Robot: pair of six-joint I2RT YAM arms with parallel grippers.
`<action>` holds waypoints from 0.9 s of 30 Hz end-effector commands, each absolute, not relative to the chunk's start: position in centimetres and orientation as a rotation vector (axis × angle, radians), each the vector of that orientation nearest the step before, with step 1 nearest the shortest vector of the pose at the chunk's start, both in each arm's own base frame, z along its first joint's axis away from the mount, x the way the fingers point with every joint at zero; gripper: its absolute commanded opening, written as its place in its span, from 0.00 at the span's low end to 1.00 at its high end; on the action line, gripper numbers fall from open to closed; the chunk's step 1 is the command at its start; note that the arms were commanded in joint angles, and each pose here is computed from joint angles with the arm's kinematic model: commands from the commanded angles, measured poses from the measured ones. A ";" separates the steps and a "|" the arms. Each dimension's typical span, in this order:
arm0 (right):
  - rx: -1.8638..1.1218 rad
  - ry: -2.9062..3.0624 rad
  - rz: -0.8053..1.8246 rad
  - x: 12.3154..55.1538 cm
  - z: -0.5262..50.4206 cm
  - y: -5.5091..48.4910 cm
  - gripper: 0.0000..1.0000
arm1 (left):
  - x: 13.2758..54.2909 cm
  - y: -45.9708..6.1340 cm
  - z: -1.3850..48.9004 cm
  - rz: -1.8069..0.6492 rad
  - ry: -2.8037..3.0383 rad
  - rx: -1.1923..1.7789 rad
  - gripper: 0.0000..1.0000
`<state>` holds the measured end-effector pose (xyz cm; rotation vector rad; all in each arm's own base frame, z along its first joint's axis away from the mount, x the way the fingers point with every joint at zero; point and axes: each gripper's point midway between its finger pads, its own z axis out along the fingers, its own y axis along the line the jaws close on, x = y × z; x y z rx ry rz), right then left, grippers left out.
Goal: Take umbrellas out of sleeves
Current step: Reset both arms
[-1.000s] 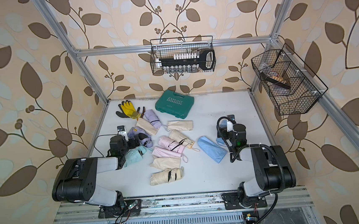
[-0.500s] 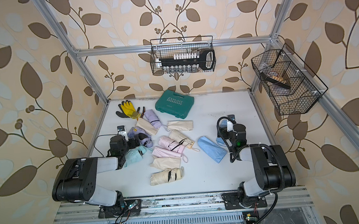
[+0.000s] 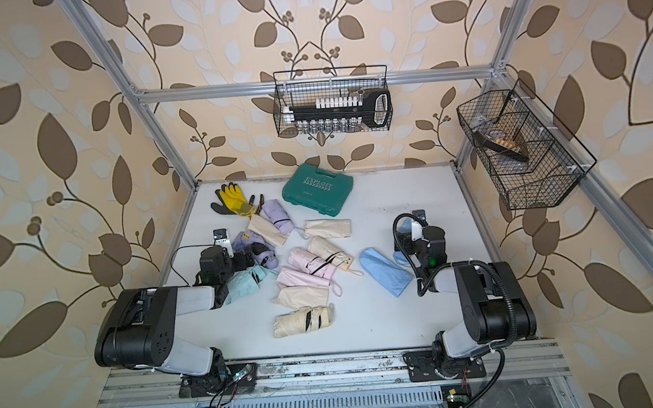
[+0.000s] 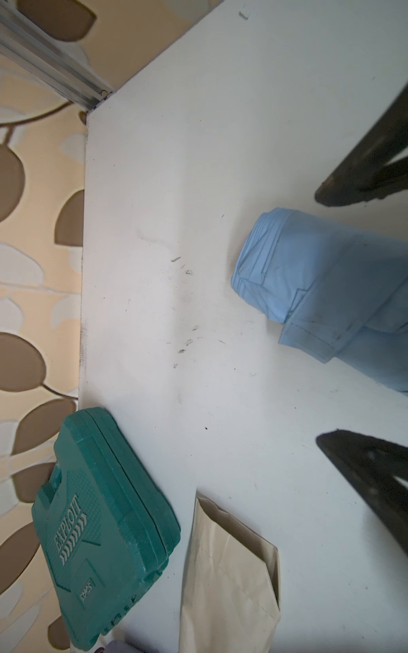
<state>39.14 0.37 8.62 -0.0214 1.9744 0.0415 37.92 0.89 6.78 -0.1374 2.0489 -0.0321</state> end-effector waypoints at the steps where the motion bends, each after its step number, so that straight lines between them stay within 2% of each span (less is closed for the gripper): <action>1: -0.021 1.959 0.030 39.1 9.0 0.3 0.99 | 38.4 0.5 7.6 -0.033 2.024 -0.112 0.99; 9: -0.095 1.911 0.074 38.2 11.3 1.4 0.99 | 38.5 0.5 7.7 -0.030 2.015 -0.109 0.99; 15: -0.087 1.936 0.089 39.0 9.1 1.4 0.99 | 38.5 0.5 7.6 -0.031 2.021 -0.111 0.99; 27: -0.059 1.951 0.086 39.0 9.1 0.8 0.99 | 38.6 0.5 7.5 -0.030 2.028 -0.109 0.99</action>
